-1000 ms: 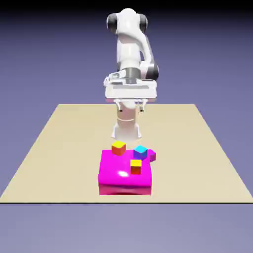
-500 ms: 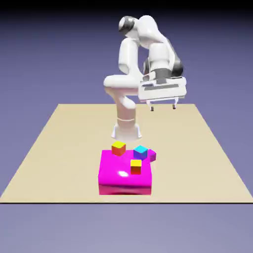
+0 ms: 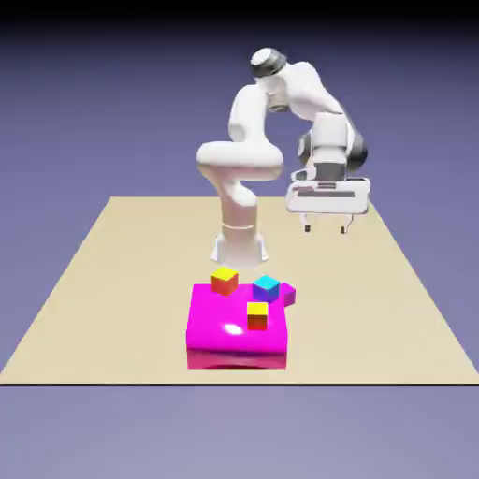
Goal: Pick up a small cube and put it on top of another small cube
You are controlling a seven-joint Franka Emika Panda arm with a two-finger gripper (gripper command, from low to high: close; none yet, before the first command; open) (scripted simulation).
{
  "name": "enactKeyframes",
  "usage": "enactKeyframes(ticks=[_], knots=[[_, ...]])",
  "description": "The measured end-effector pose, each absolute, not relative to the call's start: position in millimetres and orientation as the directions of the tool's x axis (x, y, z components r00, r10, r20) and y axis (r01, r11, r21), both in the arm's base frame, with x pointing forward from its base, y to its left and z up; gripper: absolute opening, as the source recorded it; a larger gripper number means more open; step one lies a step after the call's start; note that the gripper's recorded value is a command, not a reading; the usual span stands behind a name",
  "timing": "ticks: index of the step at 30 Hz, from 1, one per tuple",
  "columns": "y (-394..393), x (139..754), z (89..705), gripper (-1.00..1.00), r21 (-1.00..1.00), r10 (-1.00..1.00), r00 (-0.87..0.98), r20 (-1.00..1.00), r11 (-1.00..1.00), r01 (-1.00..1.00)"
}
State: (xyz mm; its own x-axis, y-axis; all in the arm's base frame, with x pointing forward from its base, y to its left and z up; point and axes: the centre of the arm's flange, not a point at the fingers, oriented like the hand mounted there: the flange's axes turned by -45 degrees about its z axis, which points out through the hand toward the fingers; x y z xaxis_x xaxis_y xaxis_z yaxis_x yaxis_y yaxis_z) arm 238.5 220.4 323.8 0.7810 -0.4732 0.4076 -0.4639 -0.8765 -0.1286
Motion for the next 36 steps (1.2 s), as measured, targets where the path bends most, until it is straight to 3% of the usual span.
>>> enactKeyframes(ticks=[17, 25, 26, 36], knots=[[171, 201, 181, 0.00, 0.000, -0.764, 0.519, 0.383, -0.562, -0.827], [158, 212, 122, 0.00, -0.001, -0.764, 0.519, 0.384, -0.563, -0.827], [156, 212, 115, -1.00, 0.000, -0.764, 0.519, 0.383, -0.562, -0.827], [172, 202, 181, -1.00, 0.001, -0.773, 0.509, 0.379, -0.550, -0.835]])
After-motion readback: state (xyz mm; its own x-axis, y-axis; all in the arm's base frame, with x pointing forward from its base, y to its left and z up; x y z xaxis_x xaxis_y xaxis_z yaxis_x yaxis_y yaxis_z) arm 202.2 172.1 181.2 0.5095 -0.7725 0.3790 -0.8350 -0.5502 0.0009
